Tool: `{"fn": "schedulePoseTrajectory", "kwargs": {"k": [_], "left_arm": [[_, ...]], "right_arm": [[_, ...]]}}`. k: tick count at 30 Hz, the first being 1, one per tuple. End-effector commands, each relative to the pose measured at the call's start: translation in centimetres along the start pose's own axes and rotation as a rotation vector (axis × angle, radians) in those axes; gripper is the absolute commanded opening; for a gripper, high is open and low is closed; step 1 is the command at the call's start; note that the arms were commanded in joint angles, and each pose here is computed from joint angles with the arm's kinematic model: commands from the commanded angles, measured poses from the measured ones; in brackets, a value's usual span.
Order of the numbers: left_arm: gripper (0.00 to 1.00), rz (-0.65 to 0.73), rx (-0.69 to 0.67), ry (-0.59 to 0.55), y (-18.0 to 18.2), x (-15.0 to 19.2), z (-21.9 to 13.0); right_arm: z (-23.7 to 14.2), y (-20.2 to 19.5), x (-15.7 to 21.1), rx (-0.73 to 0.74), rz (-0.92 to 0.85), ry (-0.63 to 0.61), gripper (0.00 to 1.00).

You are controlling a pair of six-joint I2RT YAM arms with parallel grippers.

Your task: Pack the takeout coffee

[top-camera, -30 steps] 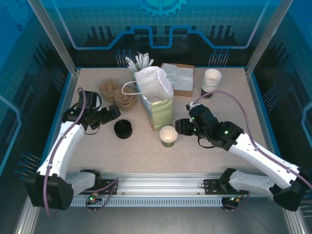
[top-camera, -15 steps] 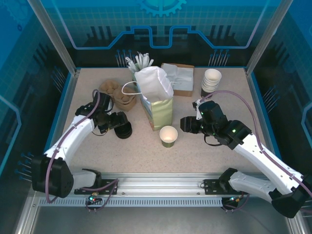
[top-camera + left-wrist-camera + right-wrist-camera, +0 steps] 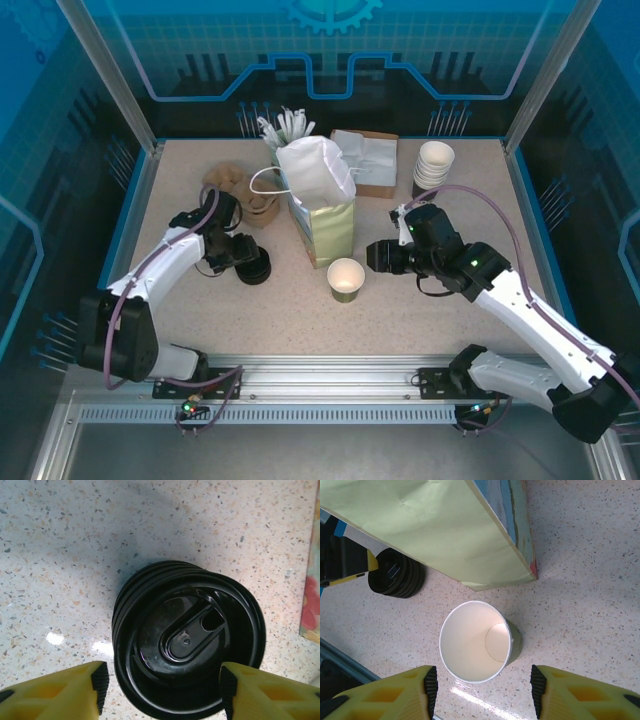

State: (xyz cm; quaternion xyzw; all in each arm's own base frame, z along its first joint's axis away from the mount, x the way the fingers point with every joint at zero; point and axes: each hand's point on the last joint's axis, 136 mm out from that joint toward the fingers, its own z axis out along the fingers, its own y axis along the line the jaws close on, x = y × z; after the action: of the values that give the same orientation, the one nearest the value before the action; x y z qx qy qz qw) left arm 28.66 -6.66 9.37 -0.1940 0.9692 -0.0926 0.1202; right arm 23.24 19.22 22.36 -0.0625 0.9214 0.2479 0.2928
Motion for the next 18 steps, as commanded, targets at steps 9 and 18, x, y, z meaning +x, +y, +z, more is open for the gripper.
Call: {"fn": "schedulePoseTrajectory", "kwargs": {"k": [9, 18], "left_arm": [[0.53, 0.014, -0.065, 0.021, 1.1, 0.4, 1.8], [0.42, 0.019, -0.067, 0.024, 1.1, 0.4, 2.1]], "right_arm": [[0.2, -0.2, -0.1, -0.005, 0.006, 0.012, 0.54], [0.6, -0.7, 0.2, 0.009, 0.015, 0.022, 0.54]]}}
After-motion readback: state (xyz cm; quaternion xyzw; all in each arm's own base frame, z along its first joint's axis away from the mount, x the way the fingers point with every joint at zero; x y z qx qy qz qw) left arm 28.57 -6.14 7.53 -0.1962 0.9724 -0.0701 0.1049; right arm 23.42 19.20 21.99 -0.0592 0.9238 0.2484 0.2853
